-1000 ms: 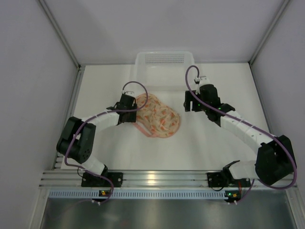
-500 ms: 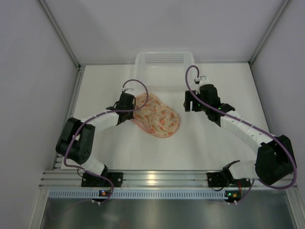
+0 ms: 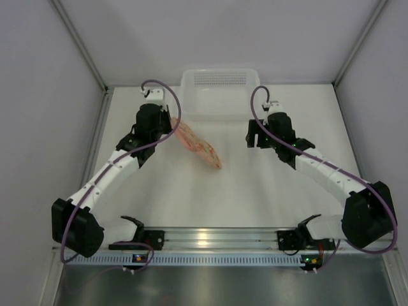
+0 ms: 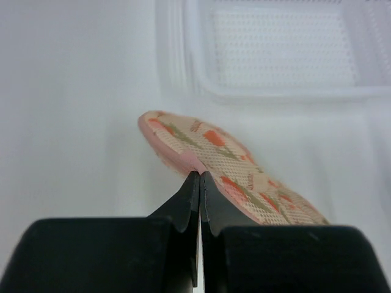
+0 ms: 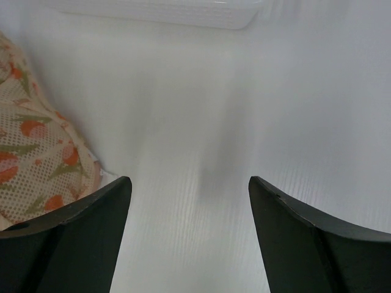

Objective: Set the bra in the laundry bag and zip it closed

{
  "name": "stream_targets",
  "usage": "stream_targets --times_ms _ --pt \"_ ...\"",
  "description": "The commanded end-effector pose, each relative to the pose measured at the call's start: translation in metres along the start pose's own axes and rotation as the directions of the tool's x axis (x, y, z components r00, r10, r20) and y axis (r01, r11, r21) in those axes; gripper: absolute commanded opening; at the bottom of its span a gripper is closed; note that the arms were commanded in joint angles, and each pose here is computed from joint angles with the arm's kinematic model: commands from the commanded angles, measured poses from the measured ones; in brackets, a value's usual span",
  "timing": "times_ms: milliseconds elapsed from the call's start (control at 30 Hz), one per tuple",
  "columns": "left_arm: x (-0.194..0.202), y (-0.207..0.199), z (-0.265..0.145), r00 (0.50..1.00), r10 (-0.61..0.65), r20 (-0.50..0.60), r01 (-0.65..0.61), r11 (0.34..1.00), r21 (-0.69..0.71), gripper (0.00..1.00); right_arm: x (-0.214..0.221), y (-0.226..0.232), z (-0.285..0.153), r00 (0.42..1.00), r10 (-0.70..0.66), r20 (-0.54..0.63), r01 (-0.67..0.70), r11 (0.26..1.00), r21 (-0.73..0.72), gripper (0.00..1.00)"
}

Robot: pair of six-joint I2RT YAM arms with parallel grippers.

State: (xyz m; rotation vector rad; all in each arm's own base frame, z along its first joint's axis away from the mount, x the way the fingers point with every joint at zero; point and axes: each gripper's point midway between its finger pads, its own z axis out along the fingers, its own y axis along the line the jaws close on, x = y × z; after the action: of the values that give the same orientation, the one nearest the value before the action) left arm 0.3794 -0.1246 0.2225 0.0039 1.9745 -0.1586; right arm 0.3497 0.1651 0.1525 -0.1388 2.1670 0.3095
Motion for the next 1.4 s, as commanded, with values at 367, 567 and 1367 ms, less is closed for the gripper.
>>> stream_targets --times_ms 367,567,1367 --pt "-0.203 -0.062 -0.03 0.913 -0.127 0.387 0.042 0.975 0.22 0.0 -0.049 -0.038 -0.022 0.96 0.235 0.15 -0.247 0.967 0.064 0.84" --pt "-0.277 -0.095 -0.021 0.863 -0.15 0.483 -0.005 0.952 0.305 0.0 -0.059 -0.059 -0.033 0.938 0.285 0.197 -0.305 0.949 0.081 0.84" --pt "-0.271 0.061 0.016 0.872 -0.141 0.469 0.19 0.98 -0.058 0.0 -0.047 -0.066 -0.029 0.931 0.335 0.149 -0.341 0.94 0.018 0.85"
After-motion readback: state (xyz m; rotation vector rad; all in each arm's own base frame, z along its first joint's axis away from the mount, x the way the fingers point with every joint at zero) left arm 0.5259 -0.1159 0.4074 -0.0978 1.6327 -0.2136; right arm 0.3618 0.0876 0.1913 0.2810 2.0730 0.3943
